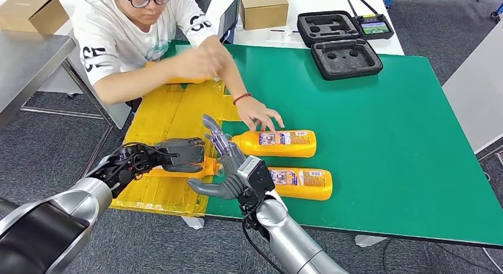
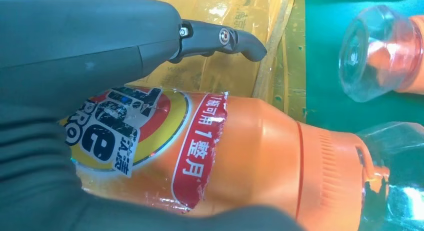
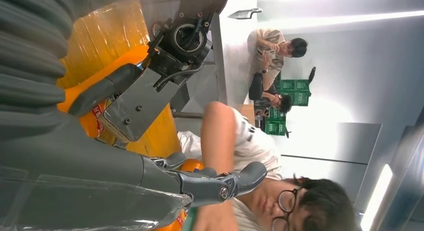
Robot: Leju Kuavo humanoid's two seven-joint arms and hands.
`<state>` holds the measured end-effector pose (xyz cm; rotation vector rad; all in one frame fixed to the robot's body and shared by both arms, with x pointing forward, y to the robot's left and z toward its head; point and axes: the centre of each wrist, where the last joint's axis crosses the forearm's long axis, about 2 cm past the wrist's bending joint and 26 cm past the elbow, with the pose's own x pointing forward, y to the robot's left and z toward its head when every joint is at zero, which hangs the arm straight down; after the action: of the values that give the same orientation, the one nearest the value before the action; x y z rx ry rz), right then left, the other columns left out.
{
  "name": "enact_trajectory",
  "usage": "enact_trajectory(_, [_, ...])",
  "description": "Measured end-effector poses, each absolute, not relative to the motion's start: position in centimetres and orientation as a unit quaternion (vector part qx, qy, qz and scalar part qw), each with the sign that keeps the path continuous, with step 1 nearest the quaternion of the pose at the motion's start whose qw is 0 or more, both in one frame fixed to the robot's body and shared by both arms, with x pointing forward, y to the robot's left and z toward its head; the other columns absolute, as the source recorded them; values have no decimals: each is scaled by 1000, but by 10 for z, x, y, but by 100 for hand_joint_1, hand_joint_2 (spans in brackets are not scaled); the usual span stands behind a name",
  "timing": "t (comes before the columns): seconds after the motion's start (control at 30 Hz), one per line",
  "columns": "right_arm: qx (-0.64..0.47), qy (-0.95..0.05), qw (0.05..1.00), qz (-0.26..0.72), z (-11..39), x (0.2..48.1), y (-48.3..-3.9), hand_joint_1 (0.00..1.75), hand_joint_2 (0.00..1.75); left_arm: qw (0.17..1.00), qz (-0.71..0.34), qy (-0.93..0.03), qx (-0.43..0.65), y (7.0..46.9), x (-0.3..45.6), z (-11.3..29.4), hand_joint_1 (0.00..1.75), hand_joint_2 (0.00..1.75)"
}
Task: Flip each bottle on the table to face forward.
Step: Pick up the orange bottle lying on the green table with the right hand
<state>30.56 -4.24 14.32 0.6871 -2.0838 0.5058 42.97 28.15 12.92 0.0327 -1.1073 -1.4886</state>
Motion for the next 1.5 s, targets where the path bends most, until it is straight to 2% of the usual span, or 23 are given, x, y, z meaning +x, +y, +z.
enact_trajectory(0.27, [270, -834, 435, 206, 142, 304, -42, 0, 175, 596, -616, -515, 24, 289, 428, 127, 0, 0])
enact_trajectory(0.47, [262, -830, 444, 212, 139, 301, -41, 0, 175, 565, -537, -617, 105, 293, 426, 125, 0, 0])
enact_trajectory(0.53, [261, -829, 447, 212, 138, 300, -41, 0, 175, 528, -494, -673, 155, 293, 426, 127, 0, 0])
enact_trajectory(0.67, [261, -827, 451, 211, 137, 298, -39, 0, 175, 387, -381, -785, 298, 287, 424, 137, 0, 0])
enact_trajectory(0.77, [264, -826, 450, 211, 138, 297, -37, 0, 175, 305, -353, -814, 345, 279, 418, 146, 0, 0])
enact_trajectory(0.83, [263, -827, 449, 215, 138, 296, -36, 0, 175, 279, -334, -824, 362, 276, 414, 153, 0, 0])
enact_trajectory(1.07, [255, -829, 442, 231, 138, 295, -35, 0, 175, 269, -235, -843, 402, 286, 404, 172, 0, 0])
enact_trajectory(1.2, [198, -827, 433, 299, 142, 299, -45, 0, 175, 311, -124, -857, 391, 297, 396, 171, 0, 0])
enact_trajectory(1.33, [74, -794, 434, 418, 147, 314, -77, 0, 175, 375, -15, -857, 354, 313, 379, 150, 0, 175])
enact_trajectory(1.5, [-56, -740, 447, 499, 139, 339, -148, 0, 175, 436, 47, -849, 294, 326, 337, 114, 0, 175])
